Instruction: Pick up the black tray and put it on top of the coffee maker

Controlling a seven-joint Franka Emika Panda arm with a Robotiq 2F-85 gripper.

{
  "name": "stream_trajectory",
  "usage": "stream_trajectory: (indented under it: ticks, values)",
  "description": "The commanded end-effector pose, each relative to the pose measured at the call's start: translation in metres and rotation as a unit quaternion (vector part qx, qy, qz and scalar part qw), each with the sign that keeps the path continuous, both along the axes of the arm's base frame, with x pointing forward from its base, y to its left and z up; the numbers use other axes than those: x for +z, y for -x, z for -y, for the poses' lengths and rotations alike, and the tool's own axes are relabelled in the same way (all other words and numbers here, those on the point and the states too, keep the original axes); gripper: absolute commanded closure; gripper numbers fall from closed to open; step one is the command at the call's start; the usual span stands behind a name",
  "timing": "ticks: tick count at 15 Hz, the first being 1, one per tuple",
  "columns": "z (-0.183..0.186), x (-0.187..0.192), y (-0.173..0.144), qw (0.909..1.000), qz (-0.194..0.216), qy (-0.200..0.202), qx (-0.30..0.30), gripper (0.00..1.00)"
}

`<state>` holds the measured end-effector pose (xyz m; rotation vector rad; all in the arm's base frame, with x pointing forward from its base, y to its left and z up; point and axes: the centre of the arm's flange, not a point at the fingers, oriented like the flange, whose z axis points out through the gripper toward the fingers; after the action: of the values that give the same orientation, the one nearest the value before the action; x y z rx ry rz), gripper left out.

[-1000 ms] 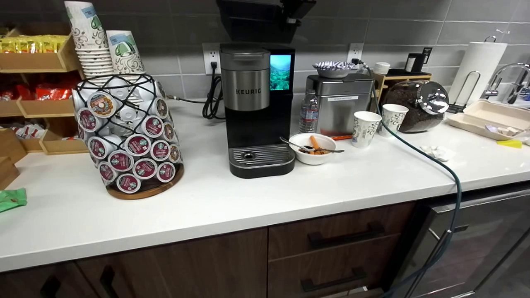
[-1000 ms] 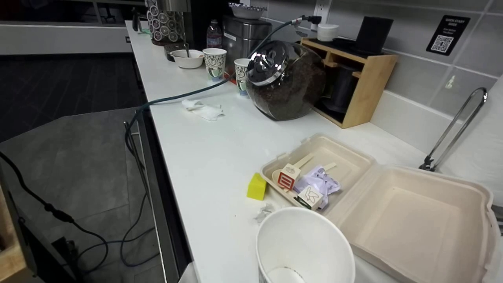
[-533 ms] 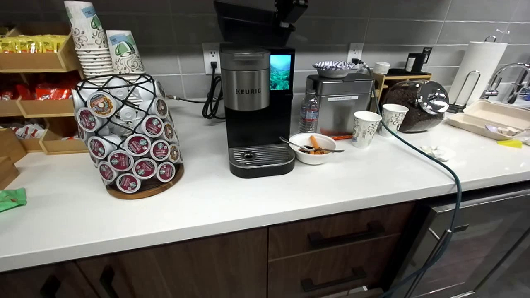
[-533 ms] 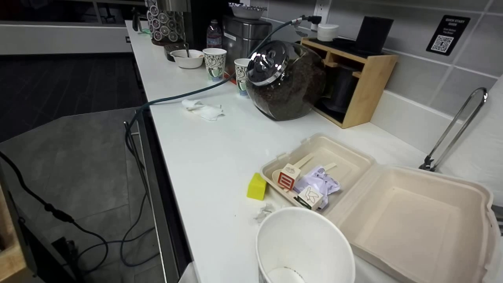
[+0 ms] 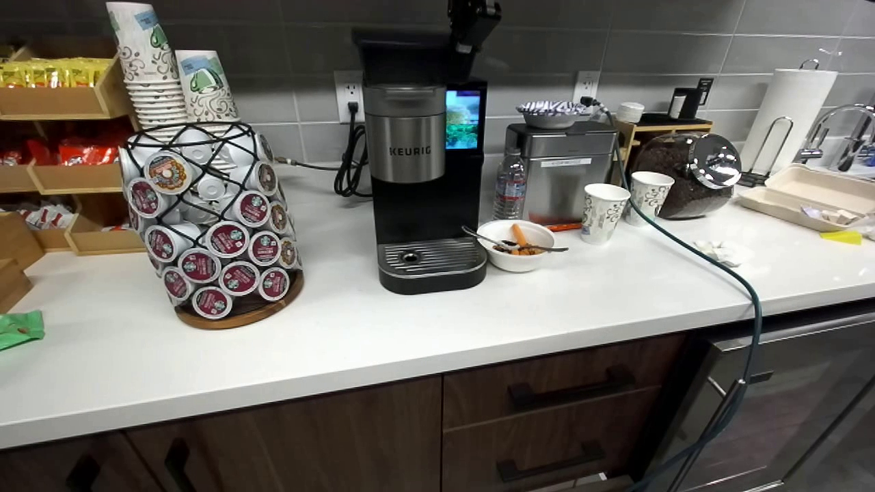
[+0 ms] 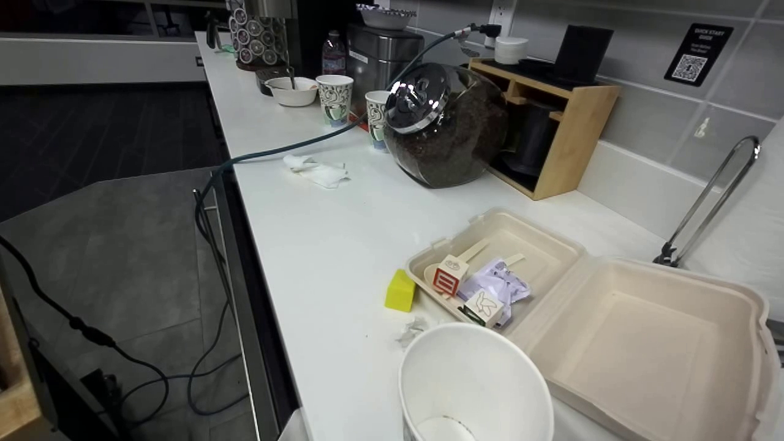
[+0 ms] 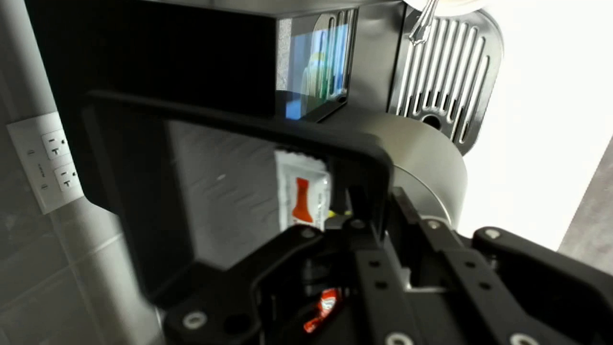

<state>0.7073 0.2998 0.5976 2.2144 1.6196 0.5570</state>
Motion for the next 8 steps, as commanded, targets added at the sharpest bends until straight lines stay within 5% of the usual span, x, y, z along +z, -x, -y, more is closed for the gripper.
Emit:
stream_trajectory:
  ticks: [1, 5, 8]
  values:
    - [-0.016, 0.017, -0.024, 0.9999, 0.001, 0.003, -0.010, 0.51]
    - [-0.015, 0.035, -0.013, 0.9995, 0.028, -0.007, -0.010, 0.22]
    - [-0.011, 0.057, 0.024, 0.9976, 0.053, -0.045, 0.005, 0.01]
